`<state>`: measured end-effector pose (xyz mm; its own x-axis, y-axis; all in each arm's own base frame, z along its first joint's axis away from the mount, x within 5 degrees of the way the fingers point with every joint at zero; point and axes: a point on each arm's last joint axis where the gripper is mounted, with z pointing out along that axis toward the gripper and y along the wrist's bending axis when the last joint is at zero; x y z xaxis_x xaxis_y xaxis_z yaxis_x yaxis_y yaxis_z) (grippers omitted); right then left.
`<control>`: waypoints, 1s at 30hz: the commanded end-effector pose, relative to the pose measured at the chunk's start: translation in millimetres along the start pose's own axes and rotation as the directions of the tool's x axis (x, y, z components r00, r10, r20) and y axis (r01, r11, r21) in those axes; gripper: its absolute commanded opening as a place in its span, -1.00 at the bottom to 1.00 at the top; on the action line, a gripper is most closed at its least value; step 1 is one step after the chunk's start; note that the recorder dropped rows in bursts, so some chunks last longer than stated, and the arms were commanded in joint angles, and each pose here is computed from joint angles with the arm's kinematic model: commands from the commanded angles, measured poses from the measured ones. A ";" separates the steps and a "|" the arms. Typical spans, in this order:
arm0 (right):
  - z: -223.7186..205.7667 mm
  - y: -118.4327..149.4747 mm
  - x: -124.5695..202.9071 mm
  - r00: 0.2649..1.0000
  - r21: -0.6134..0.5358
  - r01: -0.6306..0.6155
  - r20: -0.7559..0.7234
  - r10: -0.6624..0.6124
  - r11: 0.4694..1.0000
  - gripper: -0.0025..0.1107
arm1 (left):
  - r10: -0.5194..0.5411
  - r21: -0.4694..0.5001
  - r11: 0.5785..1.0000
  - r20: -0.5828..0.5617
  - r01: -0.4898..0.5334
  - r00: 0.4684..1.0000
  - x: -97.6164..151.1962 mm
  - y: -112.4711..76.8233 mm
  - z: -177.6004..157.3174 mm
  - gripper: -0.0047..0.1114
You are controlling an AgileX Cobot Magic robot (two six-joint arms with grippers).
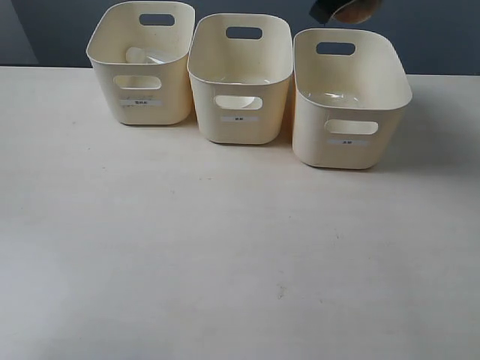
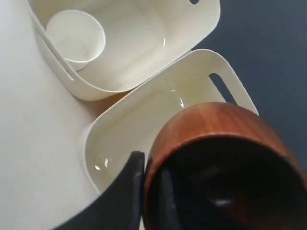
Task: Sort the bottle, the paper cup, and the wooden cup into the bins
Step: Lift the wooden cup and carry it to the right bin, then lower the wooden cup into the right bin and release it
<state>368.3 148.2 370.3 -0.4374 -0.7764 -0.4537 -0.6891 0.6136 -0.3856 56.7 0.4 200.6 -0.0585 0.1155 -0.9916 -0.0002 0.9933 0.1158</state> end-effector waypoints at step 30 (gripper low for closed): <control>195.0 -50.6 39.4 0.966 -0.213 -0.251 -0.116 0.230 0.944 -0.97 | -0.002 -0.002 1.000 0.010 0.002 1.000 -0.3 0.1 -0.3 -0.92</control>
<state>493.1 122.9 216.9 -0.6274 -0.6420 -0.4408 -0.6748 0.7307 -0.1037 56.7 0.4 200.6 -0.0585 0.1155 -0.9916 -0.0002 0.9933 0.1158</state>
